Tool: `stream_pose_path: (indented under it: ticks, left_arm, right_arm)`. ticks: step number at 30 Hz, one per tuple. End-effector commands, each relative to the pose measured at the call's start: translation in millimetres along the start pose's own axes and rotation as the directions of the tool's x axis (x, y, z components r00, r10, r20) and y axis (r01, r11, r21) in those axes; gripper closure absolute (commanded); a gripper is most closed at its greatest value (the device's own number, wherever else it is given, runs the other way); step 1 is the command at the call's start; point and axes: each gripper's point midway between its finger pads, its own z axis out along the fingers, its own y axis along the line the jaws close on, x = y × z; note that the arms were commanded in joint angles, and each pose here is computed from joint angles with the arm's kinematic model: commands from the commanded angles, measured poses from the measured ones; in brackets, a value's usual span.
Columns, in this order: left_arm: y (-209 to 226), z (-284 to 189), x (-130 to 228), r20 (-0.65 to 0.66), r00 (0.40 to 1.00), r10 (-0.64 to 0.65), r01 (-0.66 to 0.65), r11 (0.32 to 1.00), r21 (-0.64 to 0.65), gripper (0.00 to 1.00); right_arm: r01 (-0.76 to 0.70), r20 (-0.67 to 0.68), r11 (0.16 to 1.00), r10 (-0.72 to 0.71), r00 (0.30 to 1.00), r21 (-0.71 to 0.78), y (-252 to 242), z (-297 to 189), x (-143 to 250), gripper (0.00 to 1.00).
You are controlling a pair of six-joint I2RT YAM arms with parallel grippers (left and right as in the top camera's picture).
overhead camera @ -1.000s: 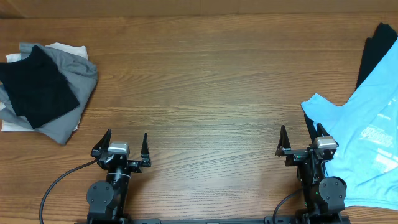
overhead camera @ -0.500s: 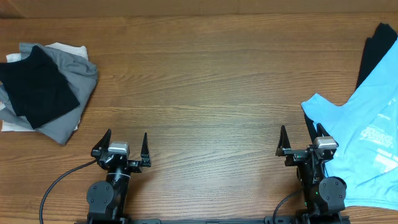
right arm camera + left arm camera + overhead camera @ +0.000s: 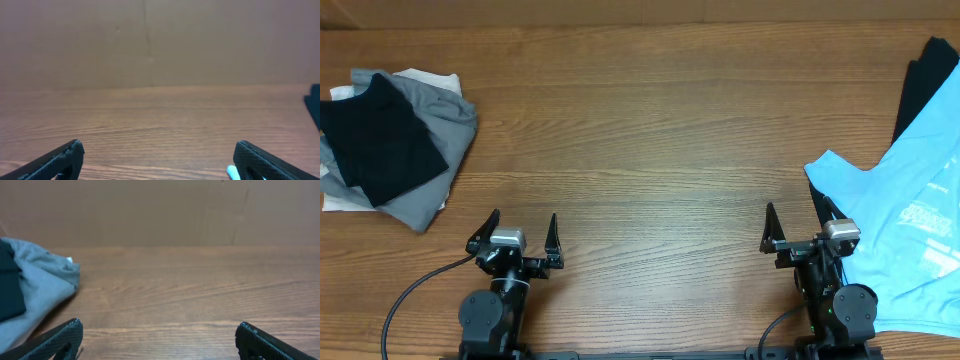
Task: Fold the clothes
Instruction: 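Reach both grippers toward the light-blue T-shirt on the right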
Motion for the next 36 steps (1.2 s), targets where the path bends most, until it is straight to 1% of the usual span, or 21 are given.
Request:
stream_pose_path:
  ticks: [1,2,6,9,12,15,16,19,21,23,27,28,29,30,32,34,36]
  left_arm:
    - [-4.6,-12.7,-38.5,0.054,0.998,-0.028,0.027,0.999,0.019,0.00]
    - [-5.5,-18.2,-53.5,0.058,0.998,-0.028,0.027,0.999,0.019,0.00]
    - [-6.3,-24.4,-77.8,0.014,0.999,-0.029,0.028,1.000,0.012,0.00]
    - [-6.9,-20.0,-90.0,-0.057,0.998,-0.030,0.031,0.999,0.007,0.00]
    - [-6.8,-9.3,-93.0,-0.163,0.986,-0.033,0.033,0.999,-0.001,0.00]
    - [-6.4,4.7,-82.7,-0.316,0.948,-0.036,0.035,0.999,-0.011,0.00]
    - [-5.7,10.4,-74.9,-0.379,0.924,-0.040,0.036,0.999,-0.017,0.00]
    - [-4.8,20.0,-60.3,-0.473,0.880,-0.046,0.038,0.999,-0.026,0.00]
    - [-9.3,26.6,-51.0,-0.516,0.855,-0.048,0.053,0.999,-0.004,0.00]
    - [-15.6,30.5,-44.3,-0.541,0.839,-0.049,0.075,0.997,0.026,0.00]
    - [-17.5,36.7,-30.9,-0.586,0.809,-0.052,0.087,0.996,0.033,0.00]
    - [-17.4,37.7,-28.2,-0.594,0.803,-0.052,0.088,0.996,0.031,0.00]
    - [-17.1,39.0,-24.6,-0.606,0.794,-0.053,0.089,0.996,0.029,0.00]
    - [-17.0,39.6,-23.0,-0.611,0.790,-0.053,0.089,0.996,0.028,0.00]
    - [-16.8,40.6,-20.5,-0.618,0.784,-0.054,0.090,0.996,0.027,0.00]
    - [-16.6,41.6,-19.5,-0.621,0.782,-0.054,0.089,0.996,0.026,0.00]
    - [-16.6,43.4,-20.0,-0.617,0.785,-0.054,0.089,0.996,0.026,0.00]
  right_arm:
    - [-0.029,0.085,0.996,0.022,0.996,0.084,-12.6,-9.0,-44.4,0.00]
    - [-0.030,0.082,0.994,0.021,0.996,0.109,-16.0,-10.9,-55.4,0.00]
    - [-0.023,0.018,0.989,0.021,1.000,0.145,-19.5,-3.0,-70.4,0.00]
    - [-0.027,-0.086,0.985,0.042,0.995,0.169,-21.2,13.3,-71.5,0.00]
    - [0.002,-0.240,0.983,0.043,0.970,0.186,-22.4,36.3,-63.0,0.00]
    - [0.036,-0.442,0.979,0.057,0.895,0.198,-26.5,64.5,-38.7,0.00]
    - [0.035,-0.516,0.981,0.069,0.854,0.190,-26.9,75.8,-25.9,0.00]
    - [0.025,-0.633,0.984,0.094,0.768,0.176,-28.1,102.3,3.7,0.00]
    - [0.003,-0.684,0.989,0.100,0.722,0.147,-22.7,117.1,24.7,0.00]
    - [-0.003,-0.701,0.990,0.102,0.706,0.141,-22.4,128.4,38.3,0.00]
    - [0.005,-0.663,0.983,0.122,0.738,0.185,-42.2,156.2,51.3,0.00]
    - [0.022,-0.654,0.974,0.136,0.744,0.227,-56.8,160.2,55.2,0.00]
    - [0.046,-0.634,0.939,0.193,0.749,0.341,-87.1,160.4,62.1,0.01]
    - [0.054,-0.626,0.918,0.224,0.747,0.392,-100.9,158.5,66.5,0.02]
    - [0.070,-0.628,0.876,0.284,0.725,0.477,-130.9,150.2,82.4,0.06]
    - [0.076,-0.639,0.859,0.314,0.702,0.506,-144.7,144.7,95.0,0.09]
    - [0.074,-0.665,0.853,0.346,0.662,0.516,-152.4,139.3,115.2,0.14]
